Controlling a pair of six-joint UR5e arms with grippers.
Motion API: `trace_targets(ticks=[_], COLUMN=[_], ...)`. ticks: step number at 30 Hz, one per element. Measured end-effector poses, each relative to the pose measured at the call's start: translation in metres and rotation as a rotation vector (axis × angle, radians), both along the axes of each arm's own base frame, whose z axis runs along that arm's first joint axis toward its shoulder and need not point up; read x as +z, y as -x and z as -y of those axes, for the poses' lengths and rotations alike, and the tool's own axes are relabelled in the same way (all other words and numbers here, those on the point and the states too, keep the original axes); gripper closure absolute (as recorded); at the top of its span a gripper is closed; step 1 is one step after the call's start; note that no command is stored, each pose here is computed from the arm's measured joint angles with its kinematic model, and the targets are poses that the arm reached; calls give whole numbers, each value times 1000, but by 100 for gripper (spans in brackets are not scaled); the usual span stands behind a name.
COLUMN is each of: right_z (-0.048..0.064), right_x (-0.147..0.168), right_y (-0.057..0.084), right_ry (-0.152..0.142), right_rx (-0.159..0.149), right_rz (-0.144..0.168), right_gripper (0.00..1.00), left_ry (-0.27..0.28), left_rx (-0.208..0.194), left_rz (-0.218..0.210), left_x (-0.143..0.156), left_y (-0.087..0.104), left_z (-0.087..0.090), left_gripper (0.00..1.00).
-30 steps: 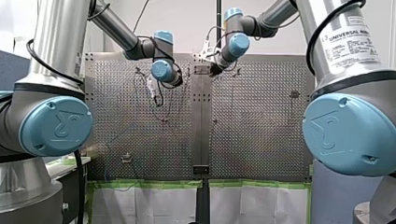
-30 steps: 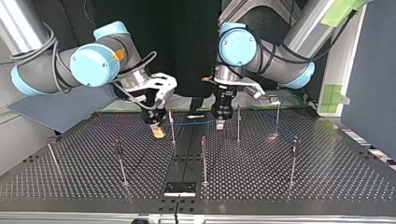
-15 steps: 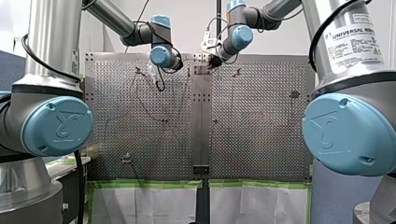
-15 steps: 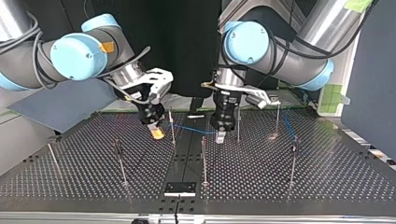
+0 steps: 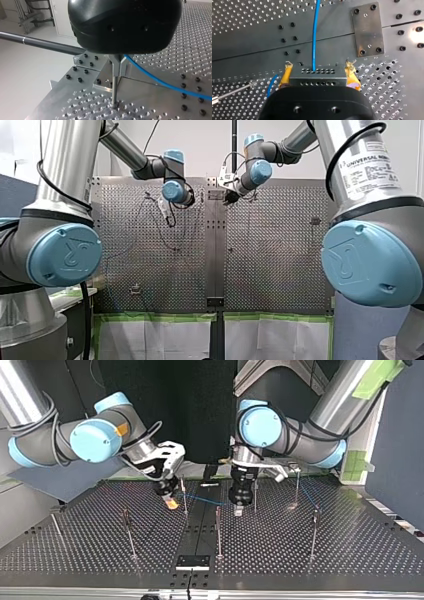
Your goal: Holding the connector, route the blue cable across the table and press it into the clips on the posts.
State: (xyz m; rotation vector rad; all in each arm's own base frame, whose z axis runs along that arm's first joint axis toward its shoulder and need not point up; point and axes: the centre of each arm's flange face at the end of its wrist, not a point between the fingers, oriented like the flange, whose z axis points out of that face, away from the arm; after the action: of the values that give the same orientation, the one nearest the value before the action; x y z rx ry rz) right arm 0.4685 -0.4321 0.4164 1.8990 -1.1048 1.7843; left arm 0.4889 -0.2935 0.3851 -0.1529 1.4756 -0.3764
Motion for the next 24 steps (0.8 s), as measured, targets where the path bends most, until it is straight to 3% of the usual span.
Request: trace_targets(ticks=[6, 10, 18, 24], right_z=[12, 18, 36, 54], right_x=[3, 6, 8, 4], right_y=[3, 5, 11, 14], right_ry=[5, 9, 15, 17], right_rx=[2, -2, -17, -32], right_rz=[12, 18, 27, 28], right_gripper=[100, 100, 100, 100], left_ry=[6, 0, -8, -2], left_rx=[-9, -16, -14, -1], left_rz=[23, 17, -3, 9], left_x=[7, 6, -4, -3], left_y=[-12, -24, -59, -83], left_z=[-6, -7, -11, -19], left_gripper=[98, 98, 98, 98])
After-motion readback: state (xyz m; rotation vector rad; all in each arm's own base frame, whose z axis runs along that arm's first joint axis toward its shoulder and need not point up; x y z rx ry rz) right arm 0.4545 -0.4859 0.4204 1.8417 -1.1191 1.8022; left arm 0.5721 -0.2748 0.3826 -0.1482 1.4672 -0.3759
